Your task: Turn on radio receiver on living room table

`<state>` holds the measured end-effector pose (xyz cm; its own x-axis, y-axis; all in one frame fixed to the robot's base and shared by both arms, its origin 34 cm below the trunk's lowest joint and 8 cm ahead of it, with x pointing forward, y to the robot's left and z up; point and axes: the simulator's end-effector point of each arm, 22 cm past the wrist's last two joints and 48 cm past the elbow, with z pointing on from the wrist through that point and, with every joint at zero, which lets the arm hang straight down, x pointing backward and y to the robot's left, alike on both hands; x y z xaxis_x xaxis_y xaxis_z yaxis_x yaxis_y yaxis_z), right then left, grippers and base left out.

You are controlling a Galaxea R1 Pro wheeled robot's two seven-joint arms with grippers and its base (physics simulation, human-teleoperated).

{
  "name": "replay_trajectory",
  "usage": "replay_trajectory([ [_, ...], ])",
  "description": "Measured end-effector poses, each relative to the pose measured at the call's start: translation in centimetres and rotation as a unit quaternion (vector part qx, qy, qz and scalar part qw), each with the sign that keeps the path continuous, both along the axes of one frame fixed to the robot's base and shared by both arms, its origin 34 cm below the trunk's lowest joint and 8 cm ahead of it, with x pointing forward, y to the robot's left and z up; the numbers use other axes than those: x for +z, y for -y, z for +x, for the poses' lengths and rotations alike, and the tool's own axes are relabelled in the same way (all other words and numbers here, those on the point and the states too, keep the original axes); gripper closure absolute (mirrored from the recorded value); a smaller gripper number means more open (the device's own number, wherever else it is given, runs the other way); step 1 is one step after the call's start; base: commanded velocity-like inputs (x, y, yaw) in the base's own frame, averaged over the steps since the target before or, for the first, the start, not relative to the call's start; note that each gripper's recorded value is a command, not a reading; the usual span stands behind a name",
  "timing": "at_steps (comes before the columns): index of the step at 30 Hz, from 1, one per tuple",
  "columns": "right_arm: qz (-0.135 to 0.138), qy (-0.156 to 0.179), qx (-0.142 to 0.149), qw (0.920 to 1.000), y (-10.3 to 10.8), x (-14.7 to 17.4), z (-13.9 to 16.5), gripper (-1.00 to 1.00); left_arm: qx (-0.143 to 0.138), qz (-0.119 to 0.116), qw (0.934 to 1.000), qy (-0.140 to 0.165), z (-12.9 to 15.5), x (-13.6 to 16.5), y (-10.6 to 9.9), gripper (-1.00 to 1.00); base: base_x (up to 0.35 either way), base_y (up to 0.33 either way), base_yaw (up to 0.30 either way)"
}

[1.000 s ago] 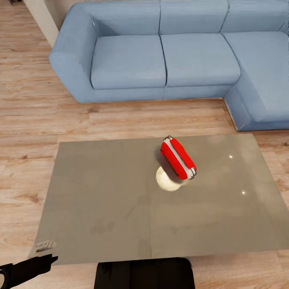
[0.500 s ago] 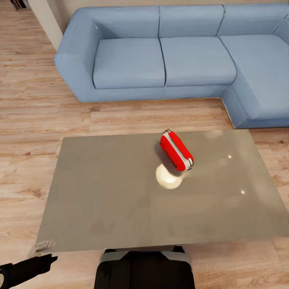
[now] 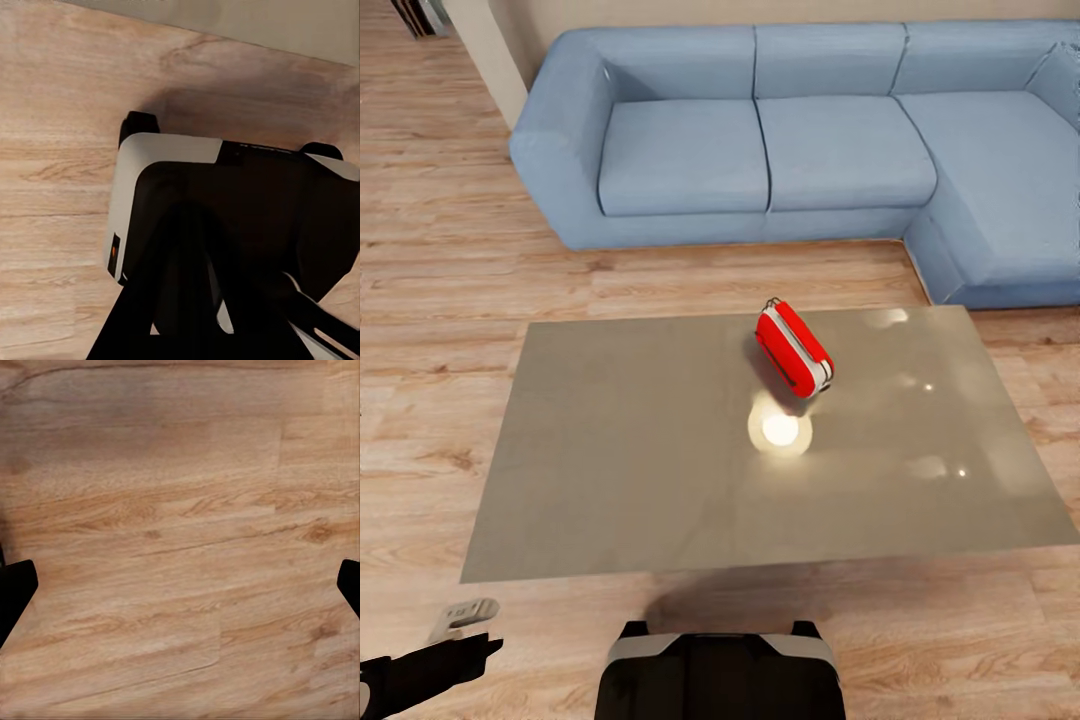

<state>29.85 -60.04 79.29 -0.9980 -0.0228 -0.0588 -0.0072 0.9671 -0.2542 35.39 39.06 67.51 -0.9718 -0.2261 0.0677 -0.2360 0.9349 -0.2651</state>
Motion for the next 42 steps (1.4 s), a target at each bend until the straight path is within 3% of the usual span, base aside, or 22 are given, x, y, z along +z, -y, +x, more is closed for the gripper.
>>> replay_trajectory([
  [8, 0.005, 0.005, -0.004, 1.0000, -0.4, -0.1, -0.2, -1.00, 0.001, -0.001, 1.0000, 0.006, 0.4, 0.3, 0.1, 1.00, -0.012, 0.000, 0.000],
  [11, 0.029, 0.003, -0.011, 0.9995, -1.7, -1.8, -0.8, -1.00, 0.006, 0.004, 1.0000, 0.002, 0.0, 0.1, -0.3, 1.00, 0.000, 0.000, 0.000],
  [15, 0.068, -0.031, -0.007, 0.9972, -3.9, -4.5, -3.0, -1.00, 0.022, 0.029, 0.9991, -0.021, -2.6, -0.9, -2.6, 1.00, 0.000, 0.000, 0.000],
  [17, 0.093, -0.063, -0.008, 0.9937, -5.6, -7.1, -5.5, -1.00, 0.041, 0.066, 0.9965, -0.031, -5.2, -1.9, -5.7, 1.00, 0.000, 0.000, 0.000],
  [20, 0.104, -0.090, -0.004, 0.9905, -7.3, -9.9, -8.0, -1.00, 0.045, 0.098, 0.9928, -0.053, -9.4, -3.1, -7.4, 1.00, 0.000, 0.000, 0.000],
  [22, 0.104, -0.122, 0.003, 0.9871, -8.6, -11.7, -11.1, -1.00, 0.024, 0.108, 0.9890, -0.098, -15.3, -4.1, -6.4, 1.00, 0.000, 0.000, 0.000],
  [29, 0.115, -0.167, -0.003, 0.9792, -13.4, -14.9, -18.8, -1.00, -0.026, 0.115, 0.9824, -0.145, -24.5, -5.4, -2.1, 1.00, 0.000, 0.000, 0.000],
  [37, 0.119, -0.200, 0.021, 0.9723, -18.3, -16.9, -23.2, -1.00, -0.020, 0.144, 0.9760, -0.162, -30.2, -4.8, -2.1, 1.00, 0.000, 0.000, 0.000],
  [42, 0.118, -0.218, 0.034, 0.9682, -21.8, -17.2, -26.5, -1.00, -0.026, 0.146, 0.9738, -0.172, -33.0, -4.4, -0.5, 1.00, 0.000, 0.000, 0.000],
])
